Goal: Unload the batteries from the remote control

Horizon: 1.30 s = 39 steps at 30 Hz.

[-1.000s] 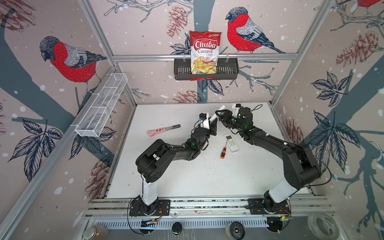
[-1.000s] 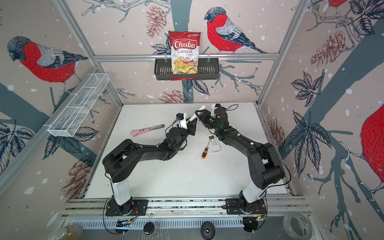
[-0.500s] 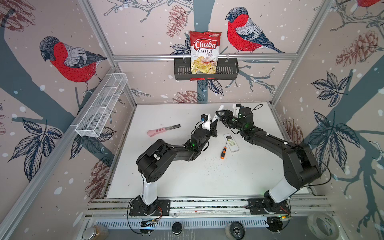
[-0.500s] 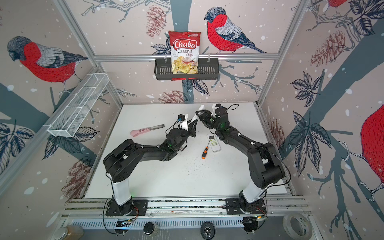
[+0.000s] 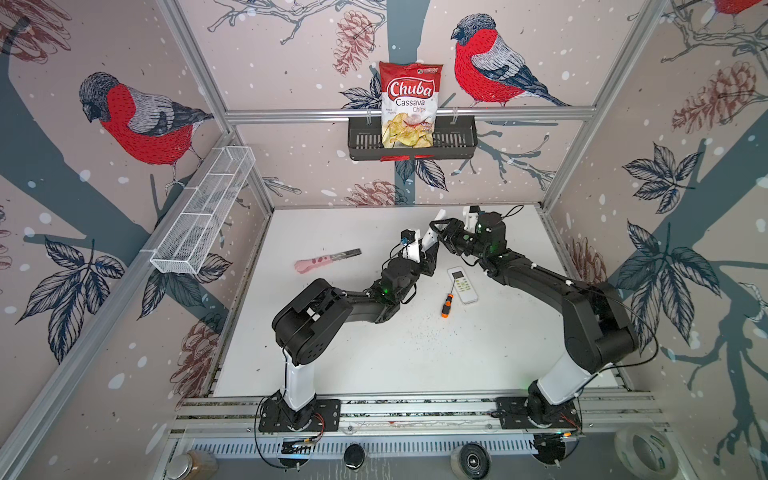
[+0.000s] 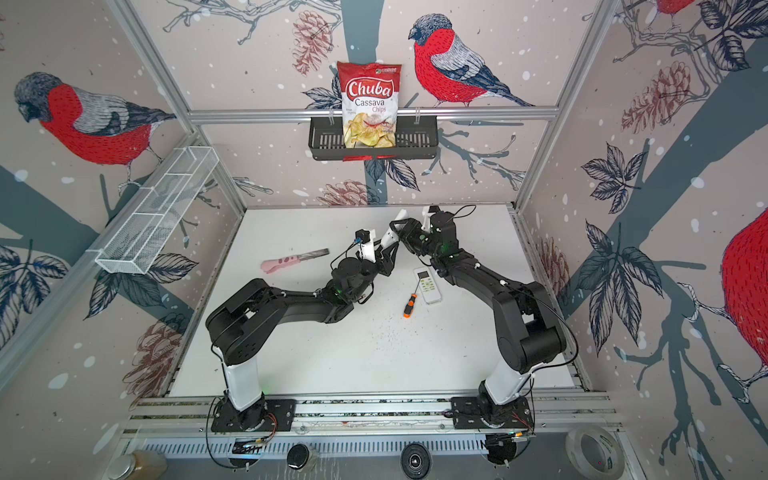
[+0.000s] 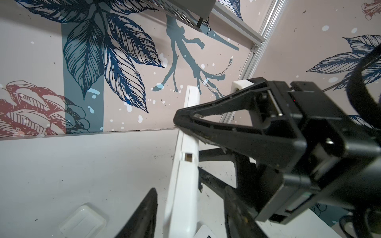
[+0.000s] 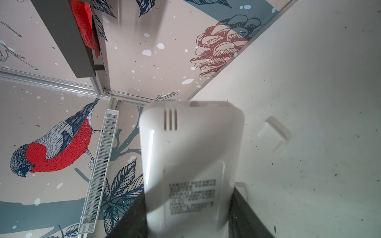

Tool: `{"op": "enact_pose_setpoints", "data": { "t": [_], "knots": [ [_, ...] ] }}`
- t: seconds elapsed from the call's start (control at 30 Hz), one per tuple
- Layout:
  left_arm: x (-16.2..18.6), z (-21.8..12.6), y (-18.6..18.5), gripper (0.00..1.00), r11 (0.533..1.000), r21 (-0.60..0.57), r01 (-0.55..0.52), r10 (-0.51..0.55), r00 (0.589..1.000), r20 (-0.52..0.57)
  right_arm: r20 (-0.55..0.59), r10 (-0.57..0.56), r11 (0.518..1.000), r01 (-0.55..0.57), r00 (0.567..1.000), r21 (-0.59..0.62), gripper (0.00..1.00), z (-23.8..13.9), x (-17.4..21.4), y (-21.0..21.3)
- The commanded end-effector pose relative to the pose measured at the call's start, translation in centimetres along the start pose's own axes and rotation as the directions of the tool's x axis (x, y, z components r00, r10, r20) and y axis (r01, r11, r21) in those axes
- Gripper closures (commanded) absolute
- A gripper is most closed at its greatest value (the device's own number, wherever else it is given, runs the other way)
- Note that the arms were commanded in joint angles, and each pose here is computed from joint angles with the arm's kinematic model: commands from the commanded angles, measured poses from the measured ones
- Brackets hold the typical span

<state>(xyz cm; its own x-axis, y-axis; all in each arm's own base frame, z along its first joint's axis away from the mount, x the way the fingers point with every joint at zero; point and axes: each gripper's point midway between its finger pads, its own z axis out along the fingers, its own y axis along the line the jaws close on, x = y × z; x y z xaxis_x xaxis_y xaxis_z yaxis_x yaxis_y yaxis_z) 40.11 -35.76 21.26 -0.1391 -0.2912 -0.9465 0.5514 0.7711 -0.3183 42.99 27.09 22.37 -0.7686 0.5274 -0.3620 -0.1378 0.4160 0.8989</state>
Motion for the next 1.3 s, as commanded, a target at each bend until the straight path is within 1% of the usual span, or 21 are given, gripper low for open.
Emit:
{"op": "enact_pose_setpoints", "data": {
  "t": [0.0,0.17,0.3,0.37,0.47,0.5,0.7,0.93,1.13,1.27],
  "knots": [
    [-1.2,-0.4,-0.5,0.44,1.000,0.025,0.011,-0.011,0.999,0.033,0.021,-0.032,0.999,0.033,0.999,-0.031,0.62,-0.3,-0.6,1.0],
    [-1.4,-2.4,-0.2,0.35,0.999,0.036,-0.010,0.008,0.999,0.047,0.025,-0.040,0.999,0.040,0.999,-0.019,0.62,-0.3,-1.0,0.7],
    [-0.3,-3.4,-0.4,0.32,0.997,0.068,-0.043,0.043,0.999,0.013,0.025,-0.043,0.999,0.043,0.999,-0.014,0.62,-0.3,-0.9,0.4],
    [0.2,-3.9,-0.2,0.36,0.997,0.065,-0.041,0.041,0.999,0.008,0.021,-0.042,0.999,0.043,0.999,-0.014,0.62,-0.2,-0.7,0.3],
    [0.7,-4.2,0.0,0.45,0.997,0.066,-0.034,0.034,0.999,0.006,0.015,-0.042,0.999,0.042,0.999,-0.013,0.62,-0.1,-0.4,0.2],
    [0.6,-4.2,0.0,0.46,0.997,0.067,-0.033,0.033,0.999,0.009,0.014,-0.041,0.999,0.042,0.999,-0.014,0.62,-0.1,-0.4,0.2],
    [0.1,-4.4,0.0,0.47,0.998,0.059,-0.033,0.031,0.999,0.035,0.010,-0.046,0.999,0.046,0.999,-0.004,0.63,-0.1,-0.1,0.0],
    [-0.4,-3.6,-0.3,0.47,0.997,0.063,-0.036,0.033,0.998,0.049,0.004,-0.048,0.999,0.048,0.999,-0.004,0.63,0.0,0.3,0.1],
    [-1.4,-3.2,-0.8,0.55,0.996,0.076,-0.036,0.031,0.997,0.071,0.003,-0.053,0.999,0.053,0.999,0.004,0.63,0.0,0.4,0.1],
    [-1.3,-3.0,-0.9,0.60,0.996,0.077,-0.038,0.033,0.997,0.068,0.005,-0.055,0.998,0.055,0.998,0.003,0.63,0.0,0.3,0.2]
  ]
}}
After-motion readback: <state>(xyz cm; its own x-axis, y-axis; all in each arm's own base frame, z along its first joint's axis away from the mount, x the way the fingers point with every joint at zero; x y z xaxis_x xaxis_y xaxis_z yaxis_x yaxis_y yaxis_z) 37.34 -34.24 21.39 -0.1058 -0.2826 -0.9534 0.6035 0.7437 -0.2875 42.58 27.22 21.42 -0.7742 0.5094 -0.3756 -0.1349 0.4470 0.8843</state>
